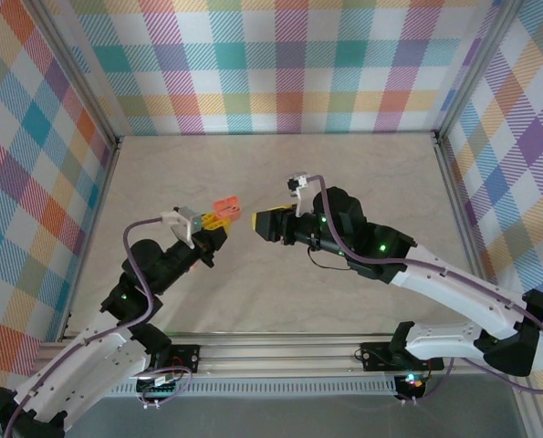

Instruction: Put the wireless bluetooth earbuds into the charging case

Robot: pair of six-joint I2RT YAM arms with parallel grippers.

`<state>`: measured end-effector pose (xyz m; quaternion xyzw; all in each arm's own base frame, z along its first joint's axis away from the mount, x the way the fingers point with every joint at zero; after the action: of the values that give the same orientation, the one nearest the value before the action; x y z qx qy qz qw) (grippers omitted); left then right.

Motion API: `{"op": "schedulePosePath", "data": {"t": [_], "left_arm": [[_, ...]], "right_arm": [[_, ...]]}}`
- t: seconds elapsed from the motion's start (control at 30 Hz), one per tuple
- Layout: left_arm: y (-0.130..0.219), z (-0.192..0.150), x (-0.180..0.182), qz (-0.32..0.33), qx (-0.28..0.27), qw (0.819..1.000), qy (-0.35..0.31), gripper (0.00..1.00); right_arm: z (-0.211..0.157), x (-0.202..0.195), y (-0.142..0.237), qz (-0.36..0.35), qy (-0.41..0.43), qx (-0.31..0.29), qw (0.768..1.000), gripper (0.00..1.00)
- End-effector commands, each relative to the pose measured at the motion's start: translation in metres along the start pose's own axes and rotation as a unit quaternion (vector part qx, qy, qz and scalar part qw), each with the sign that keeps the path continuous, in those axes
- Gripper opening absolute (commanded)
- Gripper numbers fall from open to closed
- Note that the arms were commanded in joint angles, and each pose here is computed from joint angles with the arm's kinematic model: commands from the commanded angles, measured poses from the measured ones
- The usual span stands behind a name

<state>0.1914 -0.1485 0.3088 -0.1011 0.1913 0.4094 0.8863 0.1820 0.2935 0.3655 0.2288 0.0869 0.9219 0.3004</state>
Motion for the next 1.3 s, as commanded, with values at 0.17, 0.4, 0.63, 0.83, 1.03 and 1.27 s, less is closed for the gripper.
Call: {"op": "schedulePosePath", "data": {"t": [0.17, 0.4, 0.63, 0.83, 1.03, 1.27], "left_arm": [[0.038, 0.032, -0.011, 0.036, 0.01, 0.999, -0.002, 0.0], [0.074, 0.031, -0.001, 0.097, 0.027, 0.995, 0.007, 0.0], [0.101, 0.021, 0.009, 0.133, 0.032, 0.99, 0.019, 0.0], [0.109, 0.015, 0.013, 0.141, 0.033, 0.989, 0.043, 0.0], [0.11, 0.007, 0.014, 0.142, 0.049, 0.987, 0.063, 0.0], [0.108, 0.007, 0.015, 0.146, 0.046, 0.986, 0.063, 0.0]], "right_arm": [[-0.024, -0.036, -0.028, -0.069, -0.008, 0.04, 0.997, 0.54], [-0.066, -0.061, -0.095, -0.077, -0.018, 0.108, 0.991, 0.54], [-0.133, -0.064, -0.192, -0.031, -0.044, 0.256, 0.965, 0.53], [-0.169, -0.044, -0.262, 0.009, -0.017, 0.314, 0.949, 0.45], [-0.193, -0.017, -0.294, 0.039, 0.063, 0.354, 0.932, 0.37], [-0.211, 0.005, -0.298, 0.094, 0.141, 0.383, 0.908, 0.37]]}}
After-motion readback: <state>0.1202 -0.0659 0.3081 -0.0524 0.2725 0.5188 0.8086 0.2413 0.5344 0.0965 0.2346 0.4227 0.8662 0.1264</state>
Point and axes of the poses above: each hand's point on the last joint's axis, 136 mm out from that joint toward the fingers, its own y axis back along the fingers, its own x axis along the line the jaws close on, z = x × y, the point moved 5 cm from there along y, back along the fingers, and after that the axes turned 15 degrees about y, right-handed, at the moved point
